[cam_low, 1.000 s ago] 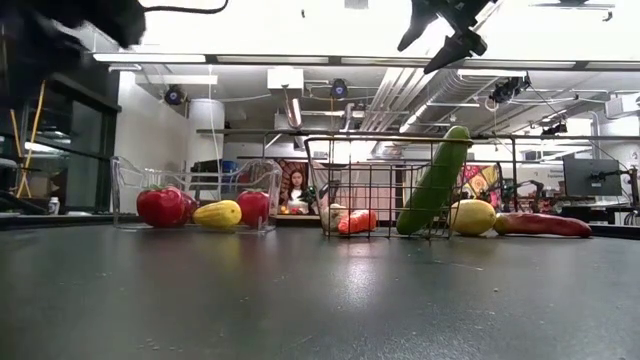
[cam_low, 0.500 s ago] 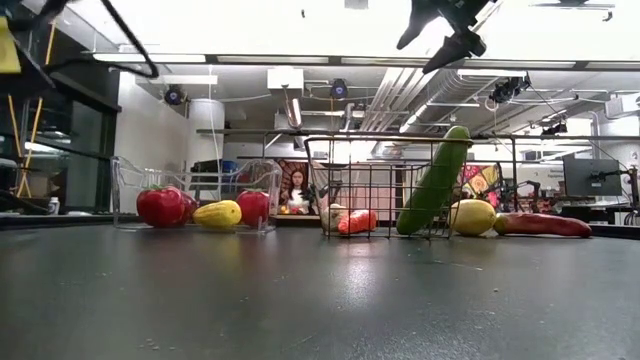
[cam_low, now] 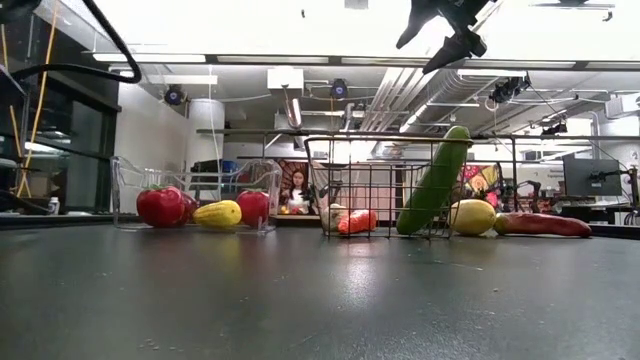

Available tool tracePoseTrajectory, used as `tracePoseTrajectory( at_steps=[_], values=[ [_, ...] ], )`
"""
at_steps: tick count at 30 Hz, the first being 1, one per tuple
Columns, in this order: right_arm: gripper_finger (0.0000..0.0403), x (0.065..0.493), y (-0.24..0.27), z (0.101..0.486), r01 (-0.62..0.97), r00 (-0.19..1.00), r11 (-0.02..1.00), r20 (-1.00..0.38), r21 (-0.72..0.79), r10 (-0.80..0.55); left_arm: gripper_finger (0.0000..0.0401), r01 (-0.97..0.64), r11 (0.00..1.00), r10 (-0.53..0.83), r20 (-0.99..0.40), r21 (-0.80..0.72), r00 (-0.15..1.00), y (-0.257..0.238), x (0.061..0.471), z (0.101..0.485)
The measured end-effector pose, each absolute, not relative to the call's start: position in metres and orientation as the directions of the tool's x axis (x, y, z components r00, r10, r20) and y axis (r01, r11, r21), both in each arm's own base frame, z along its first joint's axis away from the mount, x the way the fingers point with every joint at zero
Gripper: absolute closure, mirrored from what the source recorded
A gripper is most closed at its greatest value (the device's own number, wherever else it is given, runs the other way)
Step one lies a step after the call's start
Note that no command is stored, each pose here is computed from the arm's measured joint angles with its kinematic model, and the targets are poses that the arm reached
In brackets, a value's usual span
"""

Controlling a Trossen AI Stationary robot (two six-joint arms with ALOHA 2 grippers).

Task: Sort produce into baskets
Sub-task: Put the onion into the gold wire basket

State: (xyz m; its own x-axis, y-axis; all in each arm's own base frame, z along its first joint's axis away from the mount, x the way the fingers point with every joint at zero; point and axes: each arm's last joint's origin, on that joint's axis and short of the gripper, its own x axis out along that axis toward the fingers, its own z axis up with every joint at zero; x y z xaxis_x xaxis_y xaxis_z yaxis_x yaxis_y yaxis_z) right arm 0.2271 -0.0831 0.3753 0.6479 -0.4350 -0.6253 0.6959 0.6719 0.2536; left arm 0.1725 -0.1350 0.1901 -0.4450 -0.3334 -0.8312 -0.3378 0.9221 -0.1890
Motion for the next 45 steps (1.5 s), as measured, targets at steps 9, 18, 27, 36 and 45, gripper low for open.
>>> tracePoseTrajectory(
  at_steps=[9, 18, 27, 36, 45],
  values=[
    [0.0036, 0.227, -0.083, 0.375, 0.693, 0.648, 0.678, -0.625, 0.246, -0.435, 0.0004, -0.312, 0.946, -0.24, -0.828, -0.084, -0.507, -0.14, 0.179, 0.167],
    [0.0036, 0.227, -0.083, 0.375, 0.694, 0.648, 0.675, -0.625, 0.249, -0.435, 0.0004, -0.284, 0.955, -0.233, -0.794, -0.08, -0.561, -0.142, 0.18, 0.157],
    [0.0036, 0.227, -0.083, 0.375, 0.694, 0.648, 0.676, -0.625, 0.248, -0.436, 0.0004, -0.289, 0.947, -0.289, -0.76, -0.138, -0.582, -0.144, 0.173, 0.149],
    [0.0036, 0.227, -0.083, 0.375, 0.694, 0.647, 0.677, -0.625, 0.246, -0.436, 0.0004, -0.309, 0.948, -0.26, -0.73, -0.07, -0.632, -0.134, 0.154, 0.129],
    [0.0036, 0.227, -0.083, 0.375, 0.7, 0.645, 0.663, -0.632, 0.265, -0.429, 0.0004, -0.276, 0.957, -0.24, -0.788, -0.093, -0.567, -0.137, 0.16, 0.127]
  ],
)
